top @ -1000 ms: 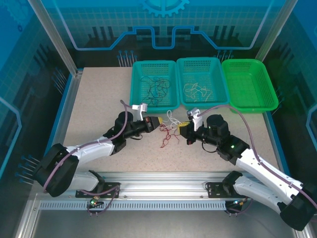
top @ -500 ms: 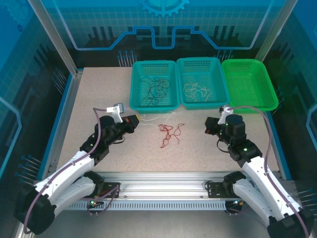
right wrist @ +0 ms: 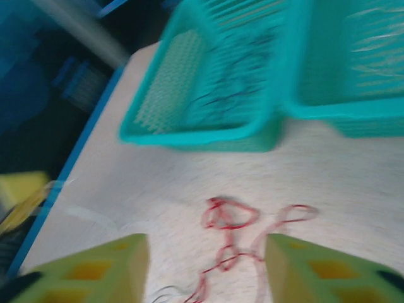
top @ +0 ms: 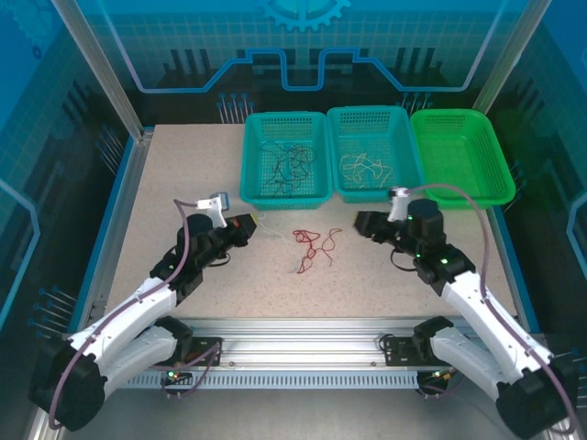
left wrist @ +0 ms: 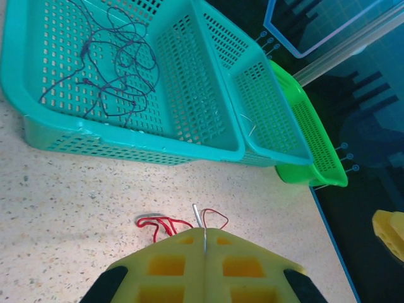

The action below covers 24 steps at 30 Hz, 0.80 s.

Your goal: Untangle the cables

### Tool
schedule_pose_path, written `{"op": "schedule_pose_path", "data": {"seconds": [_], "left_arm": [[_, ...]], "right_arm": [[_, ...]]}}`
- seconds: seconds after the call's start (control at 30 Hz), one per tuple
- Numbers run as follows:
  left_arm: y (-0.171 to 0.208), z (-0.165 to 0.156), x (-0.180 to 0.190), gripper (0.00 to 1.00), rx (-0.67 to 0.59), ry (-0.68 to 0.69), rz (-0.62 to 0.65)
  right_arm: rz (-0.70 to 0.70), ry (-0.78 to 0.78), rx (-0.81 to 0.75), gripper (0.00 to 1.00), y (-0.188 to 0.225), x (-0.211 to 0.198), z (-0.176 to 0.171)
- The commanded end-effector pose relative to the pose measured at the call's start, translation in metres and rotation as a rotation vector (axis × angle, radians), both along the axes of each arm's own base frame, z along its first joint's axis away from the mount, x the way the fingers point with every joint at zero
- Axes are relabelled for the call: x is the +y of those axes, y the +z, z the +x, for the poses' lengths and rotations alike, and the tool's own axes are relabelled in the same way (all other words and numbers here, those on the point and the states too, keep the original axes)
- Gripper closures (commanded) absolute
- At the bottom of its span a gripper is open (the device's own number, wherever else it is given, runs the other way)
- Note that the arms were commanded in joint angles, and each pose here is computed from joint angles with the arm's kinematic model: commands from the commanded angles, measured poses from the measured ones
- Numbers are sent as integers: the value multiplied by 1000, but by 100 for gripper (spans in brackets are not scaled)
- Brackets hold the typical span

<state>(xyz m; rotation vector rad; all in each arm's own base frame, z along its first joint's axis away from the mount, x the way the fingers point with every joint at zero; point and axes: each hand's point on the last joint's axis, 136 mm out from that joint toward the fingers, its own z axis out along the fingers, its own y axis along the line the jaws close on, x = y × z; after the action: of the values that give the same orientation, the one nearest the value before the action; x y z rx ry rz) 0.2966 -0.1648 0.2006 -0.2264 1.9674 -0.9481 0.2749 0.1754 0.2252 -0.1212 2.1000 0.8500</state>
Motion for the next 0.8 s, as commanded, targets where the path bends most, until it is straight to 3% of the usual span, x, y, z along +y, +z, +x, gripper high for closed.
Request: {"op": "schedule_pose_path", "data": {"seconds": [0.0, 0.13, 0.17, 0.33, 0.43, 0.53, 0.77], "left_arm": [[32, 3, -14, 100, -78, -63, -41], [45, 0, -28, 100, -106, -131, -79], [50, -1, -33, 100, -115, -155, -92], [74, -6, -48, 100, -152, -224, -164], [85, -7, -53, 100, -172, -246, -196], [92, -8, -55, 100, -183, -254, -205], [90, -9, -55, 100, -199, -259, -169]], "right_arm": [[-108, 312, -175, 24, 25, 62, -21], [-144, 479, -187, 2, 12, 103, -25], [-155, 513, -203, 0, 9, 113, -24], [-158, 668, -213, 1, -9, 154, -21], [-142, 699, -180, 8, -21, 172, -14], [-150, 656, -153, 27, -27, 178, -2], [-143, 545, -140, 100, -15, 164, 6]]}}
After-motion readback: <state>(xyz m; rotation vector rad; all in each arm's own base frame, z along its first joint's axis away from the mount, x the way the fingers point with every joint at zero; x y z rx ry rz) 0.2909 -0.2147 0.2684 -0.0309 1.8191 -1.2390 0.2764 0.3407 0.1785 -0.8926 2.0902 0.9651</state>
